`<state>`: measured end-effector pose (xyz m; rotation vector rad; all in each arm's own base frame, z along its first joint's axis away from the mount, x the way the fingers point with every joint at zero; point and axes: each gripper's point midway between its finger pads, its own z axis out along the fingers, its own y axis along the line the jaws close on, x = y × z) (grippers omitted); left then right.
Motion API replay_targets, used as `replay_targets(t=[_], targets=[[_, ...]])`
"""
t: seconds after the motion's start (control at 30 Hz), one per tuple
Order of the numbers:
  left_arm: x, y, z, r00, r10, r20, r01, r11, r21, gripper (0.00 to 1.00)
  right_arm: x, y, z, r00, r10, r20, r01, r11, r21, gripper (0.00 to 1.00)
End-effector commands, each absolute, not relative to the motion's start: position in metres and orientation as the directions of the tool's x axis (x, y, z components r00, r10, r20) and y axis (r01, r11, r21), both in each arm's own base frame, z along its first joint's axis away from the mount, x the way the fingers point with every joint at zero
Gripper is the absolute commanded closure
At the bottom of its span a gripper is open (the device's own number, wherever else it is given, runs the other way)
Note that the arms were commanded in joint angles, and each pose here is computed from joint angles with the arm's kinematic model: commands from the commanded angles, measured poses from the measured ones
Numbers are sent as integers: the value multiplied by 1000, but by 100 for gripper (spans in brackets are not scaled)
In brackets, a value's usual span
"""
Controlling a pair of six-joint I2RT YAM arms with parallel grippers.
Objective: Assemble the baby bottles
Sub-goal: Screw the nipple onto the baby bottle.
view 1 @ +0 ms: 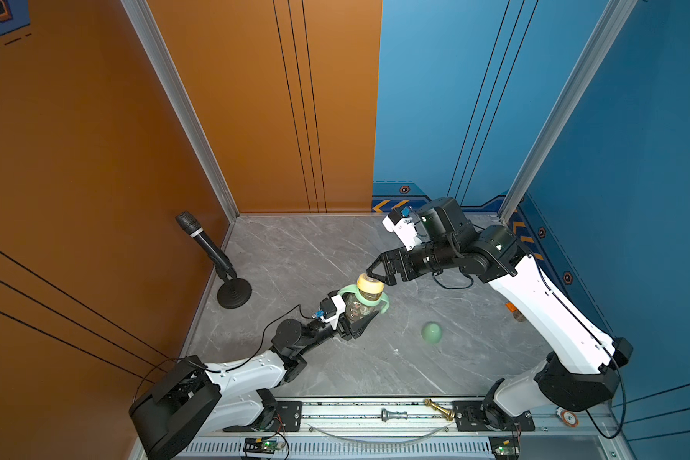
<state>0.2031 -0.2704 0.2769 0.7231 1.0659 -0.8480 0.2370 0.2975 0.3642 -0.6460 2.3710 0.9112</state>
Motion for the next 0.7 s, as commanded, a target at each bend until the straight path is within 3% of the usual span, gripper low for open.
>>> replay_targets(t=[0.0,0.17,0.43,0.5,0.57,0.67], targets=[[201,-260,296,306,-278,-911,843,523,124,84,223,286,399,-644,-153,-750,-666,595,450,0],[199,-262,309,306,-312,-900,855,505,116,84,196,266,387,-516,-111,-849,-770,495,403,0],[195,-264,319,314,-335,-888,860,497,116,84,190,284,358,-492,-118,-863,-821,393,415,0],[194,-266,320,317,-335,-887,861,493,121,84,191,286,353,-467,-137,-874,-828,415,377,0],[194,-266,318,315,-331,-889,862,491,123,84,203,278,363,-476,-80,-876,-796,463,391,0],[194,-267,316,315,-325,-892,863,490,126,84,209,274,398,-523,34,-852,-777,392,492,0]])
